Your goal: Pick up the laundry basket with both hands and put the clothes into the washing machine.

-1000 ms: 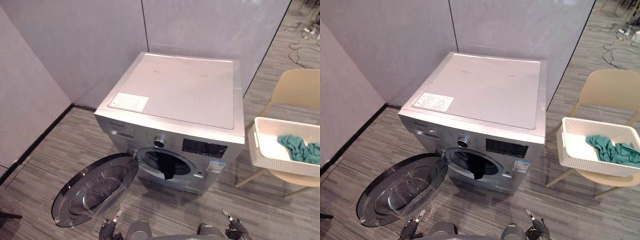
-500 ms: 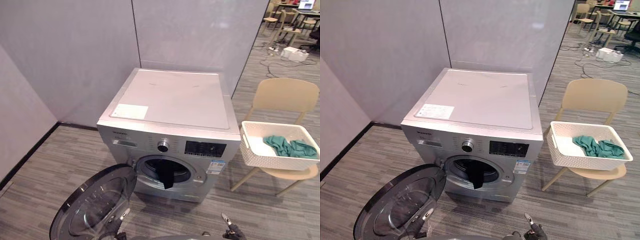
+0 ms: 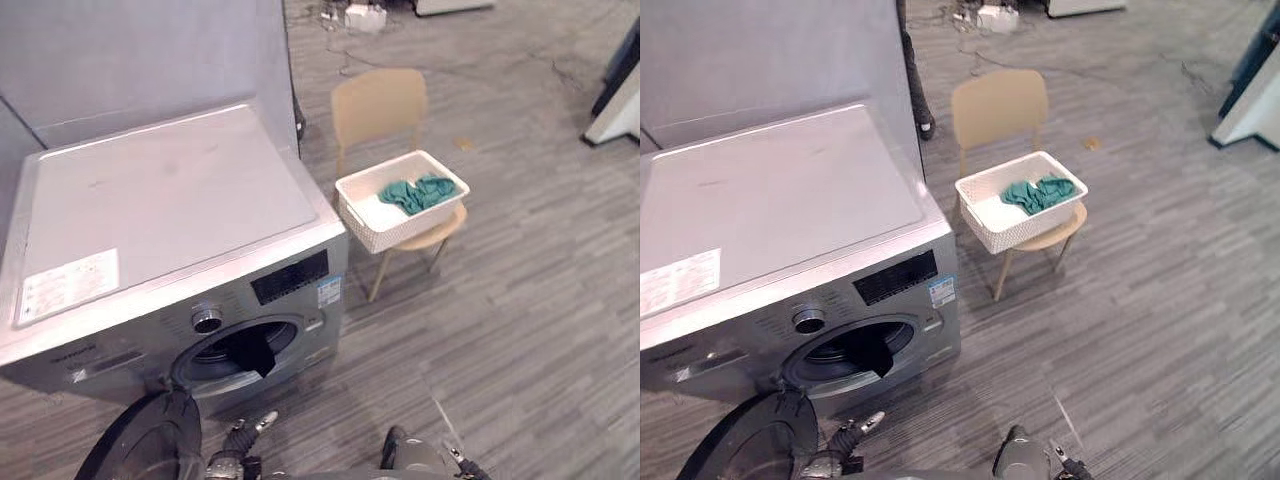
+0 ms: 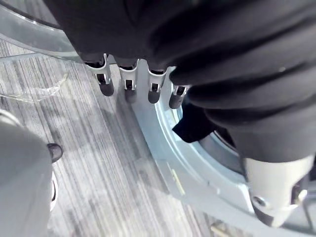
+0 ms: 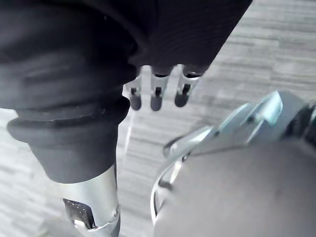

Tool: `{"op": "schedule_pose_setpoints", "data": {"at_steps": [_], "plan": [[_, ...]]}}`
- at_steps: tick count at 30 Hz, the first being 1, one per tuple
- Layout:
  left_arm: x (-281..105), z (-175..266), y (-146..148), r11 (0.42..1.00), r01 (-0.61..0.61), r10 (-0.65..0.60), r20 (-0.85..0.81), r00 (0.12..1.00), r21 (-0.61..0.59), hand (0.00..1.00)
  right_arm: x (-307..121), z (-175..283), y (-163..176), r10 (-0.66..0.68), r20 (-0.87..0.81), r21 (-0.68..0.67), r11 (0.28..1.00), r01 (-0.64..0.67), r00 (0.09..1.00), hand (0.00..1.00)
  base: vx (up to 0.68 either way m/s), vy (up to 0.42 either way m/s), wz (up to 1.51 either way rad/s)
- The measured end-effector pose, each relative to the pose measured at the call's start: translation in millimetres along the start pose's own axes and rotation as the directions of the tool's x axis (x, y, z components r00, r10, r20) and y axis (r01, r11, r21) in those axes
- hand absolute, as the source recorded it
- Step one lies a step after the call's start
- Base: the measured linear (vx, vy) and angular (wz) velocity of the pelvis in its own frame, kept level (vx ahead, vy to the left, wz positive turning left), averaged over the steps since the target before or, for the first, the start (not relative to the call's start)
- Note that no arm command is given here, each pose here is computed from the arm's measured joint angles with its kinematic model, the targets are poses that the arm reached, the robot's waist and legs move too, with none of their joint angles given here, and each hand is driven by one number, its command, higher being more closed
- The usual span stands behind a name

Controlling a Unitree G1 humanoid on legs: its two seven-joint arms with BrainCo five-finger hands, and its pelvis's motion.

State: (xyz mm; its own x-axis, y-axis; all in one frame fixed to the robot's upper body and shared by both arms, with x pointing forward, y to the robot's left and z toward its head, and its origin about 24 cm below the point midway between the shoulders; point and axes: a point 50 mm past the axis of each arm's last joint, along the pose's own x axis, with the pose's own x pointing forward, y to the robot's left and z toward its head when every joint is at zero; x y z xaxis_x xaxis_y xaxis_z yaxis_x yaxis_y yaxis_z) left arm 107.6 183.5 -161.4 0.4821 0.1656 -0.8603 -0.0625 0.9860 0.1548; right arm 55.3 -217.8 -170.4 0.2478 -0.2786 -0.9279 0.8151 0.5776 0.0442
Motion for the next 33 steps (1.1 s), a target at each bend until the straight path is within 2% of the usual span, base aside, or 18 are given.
{"op": "schedule_pose_setpoints", "data": {"at_steps": [3, 7, 12, 18, 22, 26, 29, 33], "plan": [[-0.2, -0.4, -1.2, 1.0, 0.018, -0.018, 0.0, 1.0, 0.02, 0.0, -0.1, -3.5, -4.8, -0.019, -0.027, 0.013, 1.0, 0.019, 0.999, 0.0, -0.02, -0.105, -0.08], [0.4, 1.8, 4.0, 1.0, 0.003, -0.003, 0.008, 1.0, 0.004, 0.0, -0.2, -6.4, 5.7, 0.01, -0.031, 0.012, 1.0, -0.01, 0.999, 0.0, -0.07, -0.14, -0.14], [0.7, 12.0, 13.8, 0.994, -0.062, 0.067, 0.051, 0.996, -0.085, 0.0, 1.4, 15.6, 26.6, 0.099, 0.052, -0.121, 0.988, -0.092, 0.994, 0.0, 0.01, -0.13, -0.85], [-0.9, 4.4, 16.1, 0.971, -0.104, 0.109, 0.014, 0.994, -0.216, 0.0, 1.7, 22.8, 15.6, 0.069, 0.081, -0.087, 0.994, -0.062, 0.994, 0.0, 0.12, -0.051, -0.66], [-2.5, -0.7, 20.6, 0.949, -0.129, 0.133, -0.004, 0.991, -0.288, 0.0, 1.7, 9.2, -0.7, -0.009, 0.017, 0.032, 0.999, 0.008, 1.0, 0.0, 0.13, 0.067, -0.28], [-4.2, -7.5, 19.1, 0.92, -0.134, 0.133, -0.029, 0.991, -0.367, 0.0, 0.9, 9.7, 10.2, 0.021, 0.041, 0.061, 0.998, -0.024, 0.999, 0.0, 0.13, 0.14, -0.11], [-4.7, -8.4, 14.0, 0.901, -0.136, 0.132, -0.037, 0.991, -0.412, 0.0, 0.1, 9.2, 19.3, 0.058, 0.053, 0.027, 0.998, -0.059, 0.997, 0.0, 0.23, 0.191, 0.07], [-5.0, -10.2, 13.1, 0.914, -0.125, 0.119, -0.042, 0.992, -0.386, 0.0, -0.8, 19.1, 34.1, 0.139, 0.094, -0.027, 0.99, -0.137, 0.986, 0.0, 0.26, 0.202, 0.01]]}}
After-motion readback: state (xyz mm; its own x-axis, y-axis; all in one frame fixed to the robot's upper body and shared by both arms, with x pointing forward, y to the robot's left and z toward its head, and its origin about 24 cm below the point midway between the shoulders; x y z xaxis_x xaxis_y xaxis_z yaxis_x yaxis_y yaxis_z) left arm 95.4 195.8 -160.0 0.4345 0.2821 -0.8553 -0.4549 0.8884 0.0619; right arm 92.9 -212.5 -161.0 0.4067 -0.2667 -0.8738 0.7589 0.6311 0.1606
